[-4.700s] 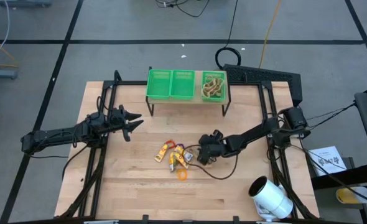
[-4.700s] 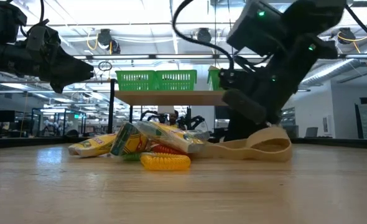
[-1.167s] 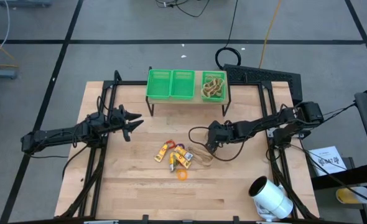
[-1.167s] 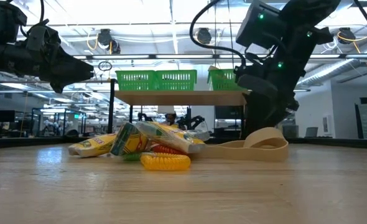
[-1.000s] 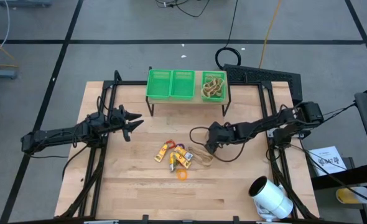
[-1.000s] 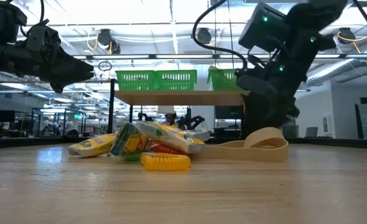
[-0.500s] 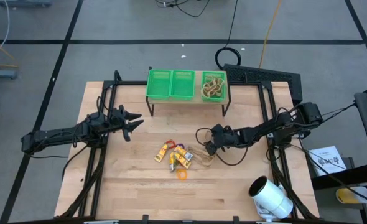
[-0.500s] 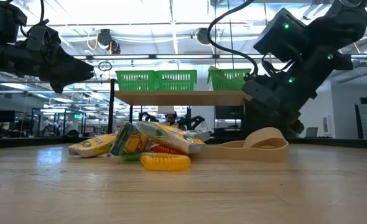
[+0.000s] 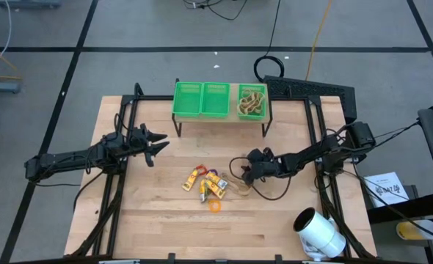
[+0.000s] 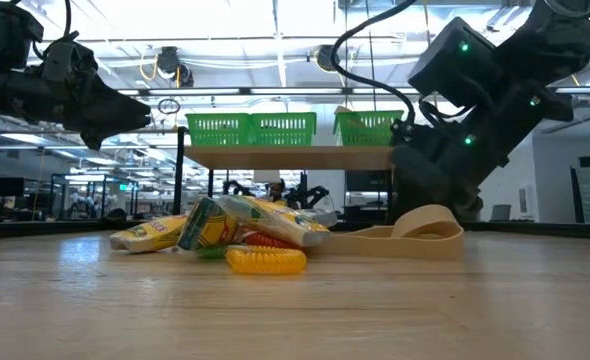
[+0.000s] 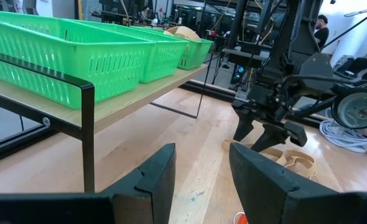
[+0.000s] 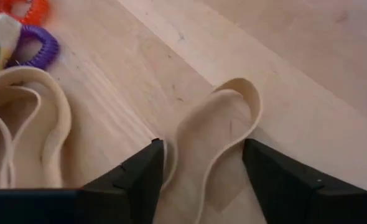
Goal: Pick & Place Office Desk Supplies
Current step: Put the brown rubber band into the right green bin on the shelf
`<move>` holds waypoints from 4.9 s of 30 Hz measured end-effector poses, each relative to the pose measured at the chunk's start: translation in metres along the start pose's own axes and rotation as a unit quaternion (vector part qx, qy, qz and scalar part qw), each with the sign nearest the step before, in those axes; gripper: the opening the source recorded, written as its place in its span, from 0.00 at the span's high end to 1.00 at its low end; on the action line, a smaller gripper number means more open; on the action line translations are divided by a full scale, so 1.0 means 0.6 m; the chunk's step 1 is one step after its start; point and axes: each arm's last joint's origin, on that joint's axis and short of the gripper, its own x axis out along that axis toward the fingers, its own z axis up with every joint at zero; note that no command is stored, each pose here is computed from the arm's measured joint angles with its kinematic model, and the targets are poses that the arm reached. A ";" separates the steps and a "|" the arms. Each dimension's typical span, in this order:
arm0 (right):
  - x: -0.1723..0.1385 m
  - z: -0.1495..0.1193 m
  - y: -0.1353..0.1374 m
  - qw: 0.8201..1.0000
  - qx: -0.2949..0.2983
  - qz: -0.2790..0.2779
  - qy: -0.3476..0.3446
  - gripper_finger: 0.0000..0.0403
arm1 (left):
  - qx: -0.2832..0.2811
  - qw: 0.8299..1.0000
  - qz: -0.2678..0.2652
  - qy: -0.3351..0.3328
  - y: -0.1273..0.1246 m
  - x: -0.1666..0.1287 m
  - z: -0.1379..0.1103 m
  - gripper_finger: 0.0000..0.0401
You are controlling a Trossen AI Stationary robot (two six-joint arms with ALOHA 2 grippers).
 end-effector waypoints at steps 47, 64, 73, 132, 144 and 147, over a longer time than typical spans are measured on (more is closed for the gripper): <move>-0.166 0.217 -0.019 0.876 -0.036 0.176 -0.447 0.99 | 0.000 1.000 0.000 0.000 0.000 0.000 0.000 0.60; -0.224 0.344 -0.133 0.918 -0.044 -0.018 -0.393 0.99 | 0.000 1.000 0.000 0.001 0.000 0.000 0.000 0.60; -0.167 0.335 -0.156 0.941 -0.025 -0.047 -0.335 0.99 | 0.000 1.000 0.000 0.000 0.000 0.000 0.000 0.60; -0.176 0.308 -0.072 0.922 -0.153 0.178 -0.309 0.59 | 0.000 1.000 0.000 0.000 0.000 0.000 0.000 0.60; -0.218 0.216 0.097 0.849 -0.186 0.400 -0.290 0.60 | 0.000 1.000 0.000 0.000 0.000 0.000 0.000 0.60; -0.227 0.190 0.136 0.821 -0.187 0.448 -0.300 0.61 | 0.000 1.000 0.000 0.000 0.000 0.000 0.000 0.60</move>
